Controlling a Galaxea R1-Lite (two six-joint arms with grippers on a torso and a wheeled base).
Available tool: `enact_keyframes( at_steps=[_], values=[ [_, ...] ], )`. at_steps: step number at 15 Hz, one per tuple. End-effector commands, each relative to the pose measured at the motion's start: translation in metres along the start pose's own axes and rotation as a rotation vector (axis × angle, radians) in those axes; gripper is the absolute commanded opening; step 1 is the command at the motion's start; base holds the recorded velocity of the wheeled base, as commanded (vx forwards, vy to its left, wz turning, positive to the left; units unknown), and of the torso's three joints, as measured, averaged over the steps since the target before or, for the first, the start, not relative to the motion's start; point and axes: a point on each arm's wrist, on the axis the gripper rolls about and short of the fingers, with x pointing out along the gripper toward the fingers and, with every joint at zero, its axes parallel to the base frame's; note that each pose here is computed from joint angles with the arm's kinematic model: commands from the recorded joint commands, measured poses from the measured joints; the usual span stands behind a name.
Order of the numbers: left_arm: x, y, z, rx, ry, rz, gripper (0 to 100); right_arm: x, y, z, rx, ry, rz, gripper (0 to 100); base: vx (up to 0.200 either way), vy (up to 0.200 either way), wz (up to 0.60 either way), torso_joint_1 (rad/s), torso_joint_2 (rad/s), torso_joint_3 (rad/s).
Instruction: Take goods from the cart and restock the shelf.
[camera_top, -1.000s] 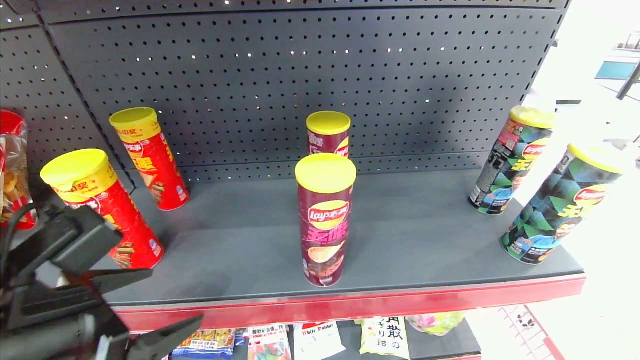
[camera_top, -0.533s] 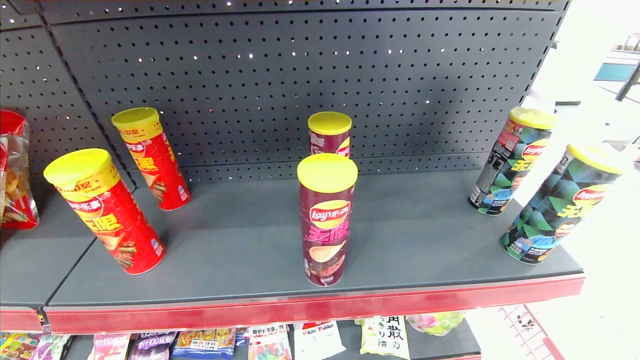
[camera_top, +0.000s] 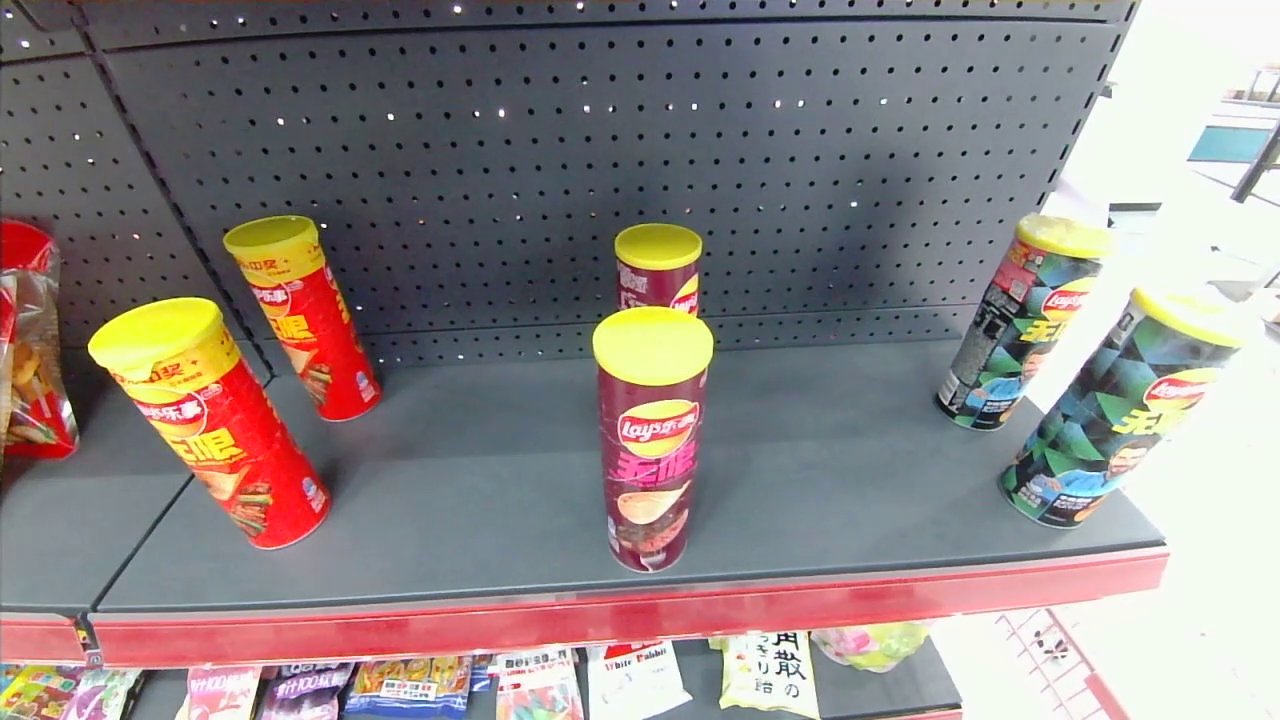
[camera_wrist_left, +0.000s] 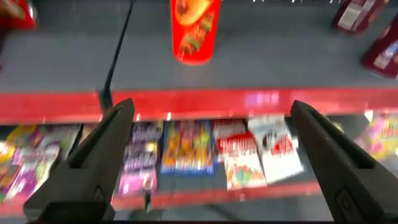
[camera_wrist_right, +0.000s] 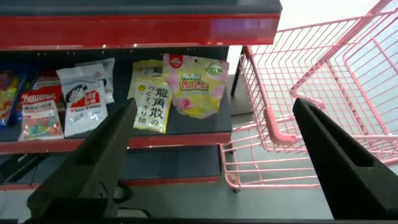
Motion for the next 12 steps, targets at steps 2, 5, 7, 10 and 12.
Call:
enact_keyframes(
  at_steps=[2,5,7,10,12],
  values=[
    [0.009,0.000,-0.026,0.017,0.040,-0.012,100,0.009,-0.001,-0.007,0.002,-0.042,-0.019,100,0.000,0.000,0.00,0.000,0.00,0.000],
    [0.009,0.000,-0.026,0.020,0.041,-0.015,100,0.025,-0.005,-0.009,0.016,-0.134,-0.088,100,0.000,0.000,0.00,0.000,0.00,0.000],
    [0.009,0.000,-0.026,0.030,0.040,-0.019,100,0.026,-0.006,-0.013,-0.013,-0.124,0.046,100,0.000,0.000,0.00,0.000,0.00,0.000],
    [0.009,0.000,-0.026,0.032,0.040,-0.019,100,0.024,-0.010,-0.015,-0.036,-0.163,0.171,100,0.000,0.000,0.00,0.000,0.00,0.000],
    [0.009,0.000,-0.026,0.030,0.040,-0.019,100,0.023,-0.012,-0.017,0.045,-0.164,0.080,100,0.000,0.000,0.00,0.000,0.00,0.000]
  ],
)
